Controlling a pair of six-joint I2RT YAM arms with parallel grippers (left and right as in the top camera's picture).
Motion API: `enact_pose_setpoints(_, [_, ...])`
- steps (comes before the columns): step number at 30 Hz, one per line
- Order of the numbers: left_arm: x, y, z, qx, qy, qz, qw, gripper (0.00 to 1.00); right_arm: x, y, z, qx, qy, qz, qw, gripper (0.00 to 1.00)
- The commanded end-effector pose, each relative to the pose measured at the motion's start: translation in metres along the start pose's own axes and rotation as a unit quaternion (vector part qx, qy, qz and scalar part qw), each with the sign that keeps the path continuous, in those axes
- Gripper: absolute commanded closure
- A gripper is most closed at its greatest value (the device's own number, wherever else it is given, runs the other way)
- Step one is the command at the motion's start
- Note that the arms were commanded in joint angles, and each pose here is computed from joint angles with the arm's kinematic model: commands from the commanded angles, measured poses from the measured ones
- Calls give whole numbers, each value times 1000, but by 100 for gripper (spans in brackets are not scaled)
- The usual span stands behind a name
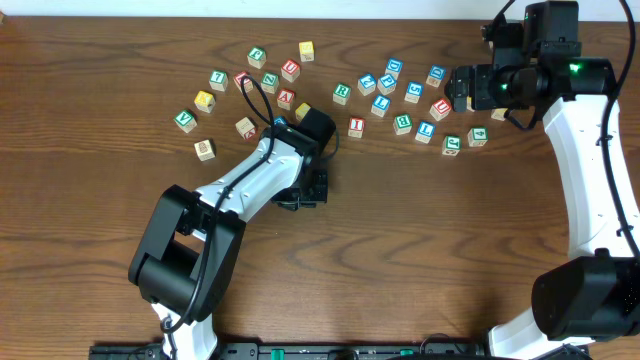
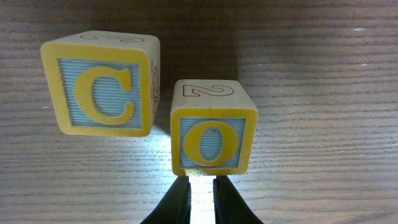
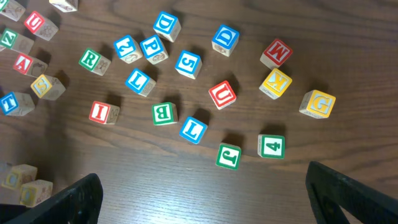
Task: Spell out CORL
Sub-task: 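Lower the O block beside the C block and open the left gripper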
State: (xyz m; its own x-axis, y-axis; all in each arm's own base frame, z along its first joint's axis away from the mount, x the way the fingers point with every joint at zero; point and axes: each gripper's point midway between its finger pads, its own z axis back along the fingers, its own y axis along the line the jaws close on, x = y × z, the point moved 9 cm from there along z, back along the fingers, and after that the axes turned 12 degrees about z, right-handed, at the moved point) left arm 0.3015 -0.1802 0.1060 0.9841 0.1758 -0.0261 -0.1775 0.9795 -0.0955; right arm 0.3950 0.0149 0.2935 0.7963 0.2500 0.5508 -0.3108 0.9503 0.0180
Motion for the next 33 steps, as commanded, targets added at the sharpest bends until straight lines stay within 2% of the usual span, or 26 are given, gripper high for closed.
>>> enact_pose_setpoints(1, [3,-1,0,-2,-1,-3,1000,86,6,6,6,5,-12,15,1000,1])
enact_pose_setpoints(33, [11,-8,1,-22,-26,-6,999,87,6,6,6,5,-12,15,1000,1])
